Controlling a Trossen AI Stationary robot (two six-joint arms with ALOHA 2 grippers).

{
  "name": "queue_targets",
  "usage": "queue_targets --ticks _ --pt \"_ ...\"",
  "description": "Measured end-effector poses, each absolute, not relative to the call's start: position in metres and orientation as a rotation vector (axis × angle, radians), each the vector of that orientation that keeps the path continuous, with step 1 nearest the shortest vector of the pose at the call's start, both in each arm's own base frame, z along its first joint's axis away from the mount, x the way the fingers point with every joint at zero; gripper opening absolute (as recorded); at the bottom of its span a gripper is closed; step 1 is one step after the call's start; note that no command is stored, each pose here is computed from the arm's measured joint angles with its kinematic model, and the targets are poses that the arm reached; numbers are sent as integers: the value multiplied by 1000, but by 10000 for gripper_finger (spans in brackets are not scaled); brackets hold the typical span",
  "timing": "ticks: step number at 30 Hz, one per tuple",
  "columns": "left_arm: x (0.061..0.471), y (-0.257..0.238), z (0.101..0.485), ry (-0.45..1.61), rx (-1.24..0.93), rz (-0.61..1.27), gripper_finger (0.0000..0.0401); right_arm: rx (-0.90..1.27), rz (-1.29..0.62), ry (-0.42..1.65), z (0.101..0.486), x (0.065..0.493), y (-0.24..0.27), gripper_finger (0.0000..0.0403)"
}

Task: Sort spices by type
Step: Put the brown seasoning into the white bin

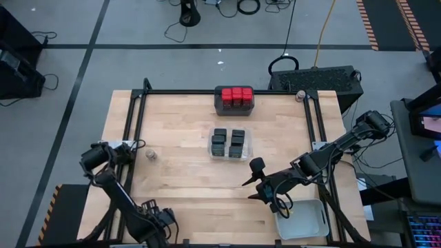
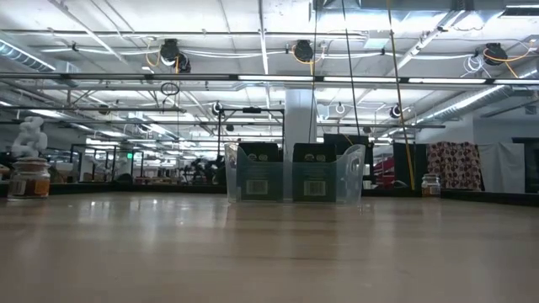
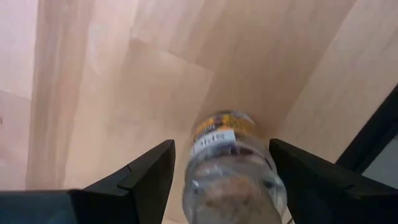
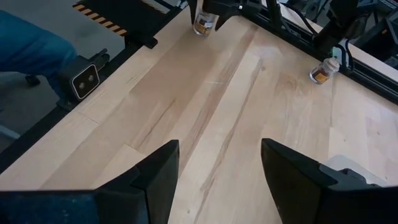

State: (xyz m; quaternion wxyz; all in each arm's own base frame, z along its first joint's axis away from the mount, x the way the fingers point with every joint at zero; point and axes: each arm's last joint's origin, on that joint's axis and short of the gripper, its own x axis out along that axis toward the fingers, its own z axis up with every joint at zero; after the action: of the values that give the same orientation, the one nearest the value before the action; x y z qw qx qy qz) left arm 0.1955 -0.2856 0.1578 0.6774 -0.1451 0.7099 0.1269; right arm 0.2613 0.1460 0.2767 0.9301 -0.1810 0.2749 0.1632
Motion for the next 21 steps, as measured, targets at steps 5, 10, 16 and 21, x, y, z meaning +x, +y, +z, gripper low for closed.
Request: queue_targets --ticks 5,10,16,21 --pt "190 -289 158 1604 -337 291 262 -371 334 563 277 261 146 210" --pt "191 -290 158 1590 -339 289 262 -371 334 563 277 261 146 210" --pt "191 -289 158 1587 -339 290 262 -371 334 563 277 261 146 210" --pt "191 -289 158 1587 -338 290 257 -371 334 562 277 261 146 210"
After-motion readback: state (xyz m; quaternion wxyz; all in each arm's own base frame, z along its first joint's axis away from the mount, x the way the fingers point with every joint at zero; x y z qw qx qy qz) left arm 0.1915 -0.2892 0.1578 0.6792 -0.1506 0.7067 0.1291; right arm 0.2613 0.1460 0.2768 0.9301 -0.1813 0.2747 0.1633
